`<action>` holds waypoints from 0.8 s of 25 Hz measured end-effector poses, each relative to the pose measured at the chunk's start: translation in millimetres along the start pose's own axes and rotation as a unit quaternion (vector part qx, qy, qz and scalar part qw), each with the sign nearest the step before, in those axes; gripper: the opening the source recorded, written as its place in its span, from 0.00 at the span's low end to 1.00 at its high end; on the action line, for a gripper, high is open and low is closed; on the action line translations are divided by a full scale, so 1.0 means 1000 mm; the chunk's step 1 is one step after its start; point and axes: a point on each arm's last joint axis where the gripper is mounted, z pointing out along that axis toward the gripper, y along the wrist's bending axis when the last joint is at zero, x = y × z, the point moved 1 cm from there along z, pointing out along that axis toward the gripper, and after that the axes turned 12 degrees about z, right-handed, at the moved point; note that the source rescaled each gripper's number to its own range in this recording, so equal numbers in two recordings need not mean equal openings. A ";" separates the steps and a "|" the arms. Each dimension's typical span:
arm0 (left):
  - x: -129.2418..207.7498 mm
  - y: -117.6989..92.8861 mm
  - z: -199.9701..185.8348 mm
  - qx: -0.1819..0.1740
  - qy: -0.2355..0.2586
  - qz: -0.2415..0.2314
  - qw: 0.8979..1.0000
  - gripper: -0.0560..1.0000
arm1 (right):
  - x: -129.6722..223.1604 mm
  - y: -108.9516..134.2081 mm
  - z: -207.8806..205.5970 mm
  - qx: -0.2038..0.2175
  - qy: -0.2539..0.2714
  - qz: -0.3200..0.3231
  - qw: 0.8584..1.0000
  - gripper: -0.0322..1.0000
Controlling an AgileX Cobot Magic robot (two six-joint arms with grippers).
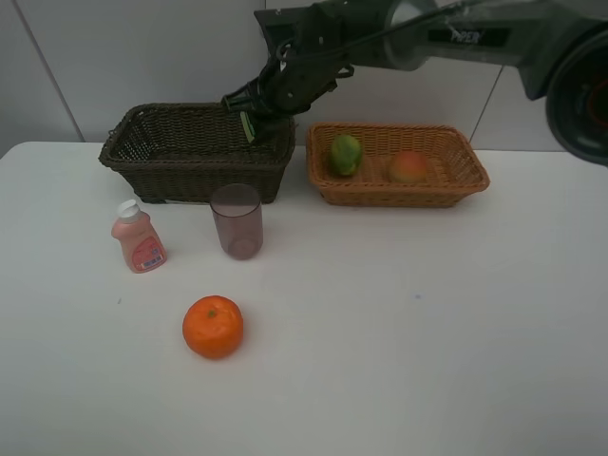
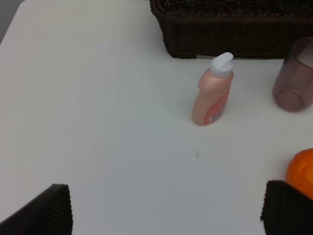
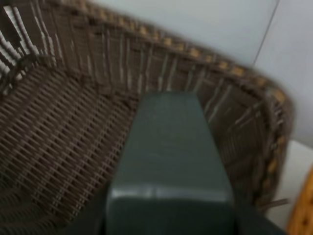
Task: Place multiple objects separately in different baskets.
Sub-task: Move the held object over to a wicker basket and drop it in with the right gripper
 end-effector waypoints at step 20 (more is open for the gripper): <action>0.000 0.000 0.000 0.000 0.000 0.000 1.000 1.00 | 0.011 0.000 0.021 -0.008 -0.012 -0.001 1.000 0.57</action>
